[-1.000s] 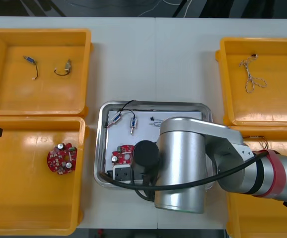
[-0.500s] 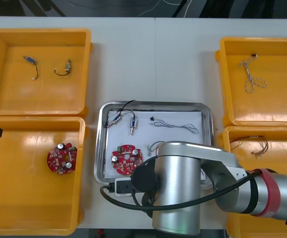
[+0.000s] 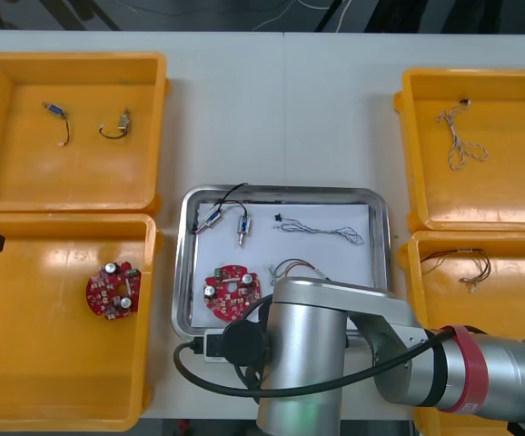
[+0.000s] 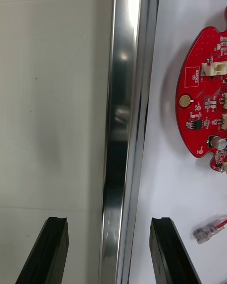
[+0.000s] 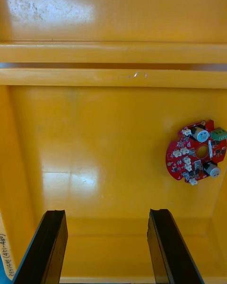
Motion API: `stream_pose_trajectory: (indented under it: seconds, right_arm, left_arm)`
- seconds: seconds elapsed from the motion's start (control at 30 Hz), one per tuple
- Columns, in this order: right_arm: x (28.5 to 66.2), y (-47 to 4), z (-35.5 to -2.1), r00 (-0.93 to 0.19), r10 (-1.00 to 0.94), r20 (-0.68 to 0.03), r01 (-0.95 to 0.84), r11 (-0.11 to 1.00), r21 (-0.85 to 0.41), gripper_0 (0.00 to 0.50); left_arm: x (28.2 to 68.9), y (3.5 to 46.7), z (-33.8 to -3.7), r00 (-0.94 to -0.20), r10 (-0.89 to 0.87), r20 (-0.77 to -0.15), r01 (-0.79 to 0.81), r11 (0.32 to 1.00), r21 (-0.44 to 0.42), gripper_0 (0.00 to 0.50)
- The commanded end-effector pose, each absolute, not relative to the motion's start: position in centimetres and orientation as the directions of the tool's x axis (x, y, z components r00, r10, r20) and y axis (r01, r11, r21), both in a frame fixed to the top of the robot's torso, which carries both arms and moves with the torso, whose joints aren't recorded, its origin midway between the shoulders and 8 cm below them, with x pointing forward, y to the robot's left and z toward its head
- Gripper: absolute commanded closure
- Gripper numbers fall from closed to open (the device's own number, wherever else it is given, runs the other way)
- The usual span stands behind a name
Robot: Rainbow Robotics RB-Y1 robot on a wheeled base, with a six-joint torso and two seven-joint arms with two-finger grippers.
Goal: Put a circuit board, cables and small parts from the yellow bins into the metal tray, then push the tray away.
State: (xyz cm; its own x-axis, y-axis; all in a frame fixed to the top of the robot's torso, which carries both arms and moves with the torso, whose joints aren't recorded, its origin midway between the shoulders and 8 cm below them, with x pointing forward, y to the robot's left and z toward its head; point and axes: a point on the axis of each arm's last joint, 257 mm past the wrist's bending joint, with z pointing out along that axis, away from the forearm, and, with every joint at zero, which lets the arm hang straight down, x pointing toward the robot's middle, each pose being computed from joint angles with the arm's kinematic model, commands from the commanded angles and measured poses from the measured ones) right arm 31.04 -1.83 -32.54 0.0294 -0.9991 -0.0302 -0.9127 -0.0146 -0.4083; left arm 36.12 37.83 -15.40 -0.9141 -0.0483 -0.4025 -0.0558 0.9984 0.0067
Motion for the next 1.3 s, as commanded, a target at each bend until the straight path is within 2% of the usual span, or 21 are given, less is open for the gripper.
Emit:
stream_pose_trajectory:
  seconds: [0.03, 1.1, 1.17, 1.2, 1.23, 1.27, 1.3]
  right_arm:
    - [30.0, -0.8, -33.2, 0.079, -0.996, -0.046, -0.907, -0.053, -0.418, 0.0]
    - [31.7, -2.6, -33.6, 0.055, -0.997, -0.046, -0.893, -0.029, -0.448, 0.0]
    - [31.7, -2.6, -33.6, 0.052, -0.998, -0.046, -0.894, -0.026, -0.448, 0.044]
    - [31.7, -2.6, -33.6, 0.052, -0.998, -0.046, -0.894, -0.026, -0.448, 0.109]
    - [31.7, -2.6, -33.6, 0.05, -0.998, -0.049, -0.894, -0.023, -0.448, 0.229]
    - [31.6, -2.5, -33.6, 0.049, -0.998, -0.051, -0.894, -0.021, -0.447, 0.327]
    - [31.6, -2.5, -33.6, 0.048, -0.998, -0.049, -0.894, -0.021, -0.447, 0.361]
  left_arm:
    - [35.8, 38.9, -14.4, -0.907, 0.029, -0.421, -0.001, 0.997, 0.071, 0.0]
    - [35.8, 38.9, -14.4, -0.907, 0.029, -0.421, -0.001, 0.997, 0.071, 0.0]
    - [35.8, 38.9, -14.4, -0.907, 0.029, -0.421, -0.001, 0.997, 0.071, 0.0]
    - [35.8, 38.9, -14.4, -0.907, 0.029, -0.421, -0.001, 0.997, 0.071, 0.0]
    - [35.8, 38.9, -14.4, -0.907, 0.029, -0.421, -0.001, 0.997, 0.071, 0.0]
    - [35.8, 38.9, -14.4, -0.907, 0.029, -0.421, -0.001, 0.997, 0.071, 0.0]
    - [35.8, 38.9, -14.4, -0.907, 0.029, -0.421, -0.001, 0.997, 0.071, 0.0]
